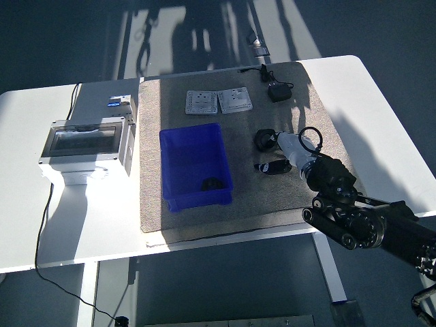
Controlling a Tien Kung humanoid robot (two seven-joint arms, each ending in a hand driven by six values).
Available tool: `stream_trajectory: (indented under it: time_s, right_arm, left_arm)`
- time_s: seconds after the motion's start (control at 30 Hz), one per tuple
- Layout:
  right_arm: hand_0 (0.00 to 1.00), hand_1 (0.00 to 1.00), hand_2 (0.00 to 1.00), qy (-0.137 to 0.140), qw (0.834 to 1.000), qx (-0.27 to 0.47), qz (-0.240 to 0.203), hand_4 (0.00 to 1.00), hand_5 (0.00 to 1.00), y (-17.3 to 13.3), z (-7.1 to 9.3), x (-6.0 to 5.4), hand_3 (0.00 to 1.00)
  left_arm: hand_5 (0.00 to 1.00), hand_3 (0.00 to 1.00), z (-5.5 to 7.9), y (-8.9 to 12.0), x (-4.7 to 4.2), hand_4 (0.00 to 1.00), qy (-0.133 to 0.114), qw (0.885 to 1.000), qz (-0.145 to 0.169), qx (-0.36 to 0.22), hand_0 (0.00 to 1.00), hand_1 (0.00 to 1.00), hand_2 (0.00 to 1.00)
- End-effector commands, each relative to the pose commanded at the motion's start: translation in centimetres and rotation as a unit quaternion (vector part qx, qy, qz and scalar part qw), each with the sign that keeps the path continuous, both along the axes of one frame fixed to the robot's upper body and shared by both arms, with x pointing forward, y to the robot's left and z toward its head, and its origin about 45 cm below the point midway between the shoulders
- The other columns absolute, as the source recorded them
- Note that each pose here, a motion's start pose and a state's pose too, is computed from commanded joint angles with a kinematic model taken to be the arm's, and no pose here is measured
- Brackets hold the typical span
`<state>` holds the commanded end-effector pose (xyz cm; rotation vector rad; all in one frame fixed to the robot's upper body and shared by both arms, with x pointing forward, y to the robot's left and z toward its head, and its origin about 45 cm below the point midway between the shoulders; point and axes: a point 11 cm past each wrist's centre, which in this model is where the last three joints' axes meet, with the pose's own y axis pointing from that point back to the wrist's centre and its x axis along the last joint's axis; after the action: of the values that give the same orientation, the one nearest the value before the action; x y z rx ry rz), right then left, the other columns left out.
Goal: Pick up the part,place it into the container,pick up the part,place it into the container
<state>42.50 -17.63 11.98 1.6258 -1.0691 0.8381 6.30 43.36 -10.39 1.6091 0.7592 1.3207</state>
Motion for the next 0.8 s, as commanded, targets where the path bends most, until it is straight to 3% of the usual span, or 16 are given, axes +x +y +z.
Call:
stream_trajectory:
  time_s: [0.1, 0.13, 0.3, 0.33, 0.5, 0.53, 0.8]
  right_arm:
    - [0.896, 0.799, 0.812, -0.010, 1.000, 0.001, 0.001, 0.868, 0.446, 0.0, 0.1, 0.0, 0.816]
    - [0.859, 0.750, 0.734, -0.013, 1.000, 0.001, 0.002, 0.824, 0.429, 0.1, 0.2, 0.0, 0.689]
    - [0.859, 0.750, 0.734, -0.039, 0.999, -0.003, 0.017, 0.824, 0.429, 0.6, 0.5, -0.2, 0.689]
    - [0.789, 0.652, 0.578, -0.045, 0.999, -0.004, 0.022, 0.649, 0.163, 0.8, 0.5, -0.3, 0.516]
    - [0.789, 0.652, 0.578, -0.058, 0.998, -0.006, 0.040, 0.649, 0.163, 1.6, 0.3, -0.9, 0.516]
    - [0.747, 0.556, 0.445, -0.059, 0.997, -0.005, 0.043, 0.638, 0.035, 1.7, 0.2, -1.0, 0.400]
    - [0.727, 0.520, 0.410, -0.064, 0.997, -0.002, 0.051, 0.616, 0.002, 1.9, -0.4, -1.6, 0.387]
  left_arm:
    - [0.824, 0.617, 0.0, 0.0, 0.01, 0.653, 0.000, 1.000, 0.000, 0.000, 0.609, 0.304, 0.516]
    - [0.824, 0.617, 0.0, 0.0, 0.02, 0.653, -0.001, 1.000, 0.000, 0.000, 0.608, 0.304, 0.515]
    - [0.824, 0.617, 0.0, 0.0, 0.05, 0.653, -0.002, 1.000, 0.000, 0.001, 0.608, 0.304, 0.515]
    - [0.825, 0.616, 0.0, 0.0, 0.05, 0.653, -0.002, 1.000, 0.000, 0.001, 0.607, 0.302, 0.514]
    - [0.825, 0.616, 0.0, -0.1, 0.14, 0.653, -0.002, 1.000, -0.003, 0.001, 0.607, 0.302, 0.514]
    - [0.827, 0.617, 0.0, -0.1, 0.13, 0.651, -0.002, 1.000, -0.003, 0.001, 0.608, 0.302, 0.514]
    - [0.829, 0.617, -0.1, -0.3, 0.03, 0.652, -0.001, 1.000, -0.004, 0.000, 0.608, 0.302, 0.514]
